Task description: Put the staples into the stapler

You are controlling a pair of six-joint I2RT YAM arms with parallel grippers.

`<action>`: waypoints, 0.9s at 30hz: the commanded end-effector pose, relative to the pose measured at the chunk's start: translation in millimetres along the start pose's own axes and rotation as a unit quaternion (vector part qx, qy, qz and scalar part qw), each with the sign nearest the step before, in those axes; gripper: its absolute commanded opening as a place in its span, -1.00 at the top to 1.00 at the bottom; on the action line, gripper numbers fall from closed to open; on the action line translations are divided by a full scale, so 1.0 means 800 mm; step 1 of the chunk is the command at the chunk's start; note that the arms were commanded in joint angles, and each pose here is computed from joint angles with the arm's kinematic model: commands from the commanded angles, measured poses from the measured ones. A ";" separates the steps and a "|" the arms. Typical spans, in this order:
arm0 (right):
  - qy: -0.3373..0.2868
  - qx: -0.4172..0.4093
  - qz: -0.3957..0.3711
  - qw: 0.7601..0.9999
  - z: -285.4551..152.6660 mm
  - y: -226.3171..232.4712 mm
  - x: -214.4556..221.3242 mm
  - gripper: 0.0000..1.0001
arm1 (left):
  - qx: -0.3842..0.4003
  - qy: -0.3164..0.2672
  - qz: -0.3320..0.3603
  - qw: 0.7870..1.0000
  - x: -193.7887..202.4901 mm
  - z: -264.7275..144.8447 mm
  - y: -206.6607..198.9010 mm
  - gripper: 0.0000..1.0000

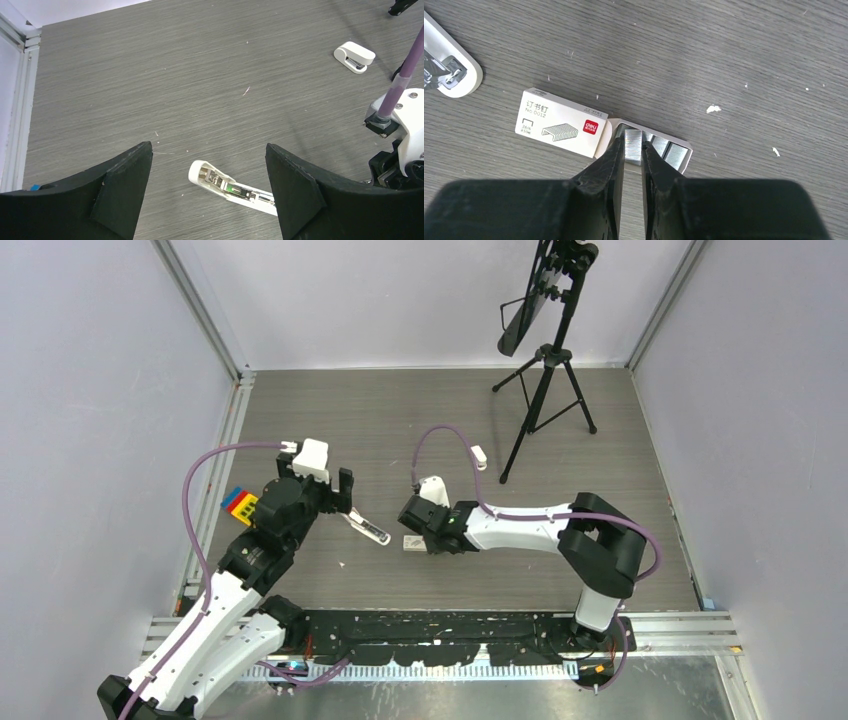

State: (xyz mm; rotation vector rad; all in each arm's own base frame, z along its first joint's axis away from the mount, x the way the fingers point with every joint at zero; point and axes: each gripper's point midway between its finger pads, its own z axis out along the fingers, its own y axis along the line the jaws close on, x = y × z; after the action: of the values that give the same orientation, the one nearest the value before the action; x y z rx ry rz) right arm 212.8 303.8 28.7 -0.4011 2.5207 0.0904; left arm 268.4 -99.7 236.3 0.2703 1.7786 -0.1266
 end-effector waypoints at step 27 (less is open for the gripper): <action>-0.368 -0.167 -0.066 0.912 -0.166 0.000 -0.148 0.62 | 0.184 0.111 -0.335 0.917 -0.020 -0.007 -0.130 -0.80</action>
State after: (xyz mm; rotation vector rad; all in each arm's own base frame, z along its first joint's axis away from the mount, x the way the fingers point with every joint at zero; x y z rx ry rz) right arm 228.2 304.7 160.4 -0.5454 1.9398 0.4580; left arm 248.0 -166.2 226.7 0.0603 2.0005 -0.6562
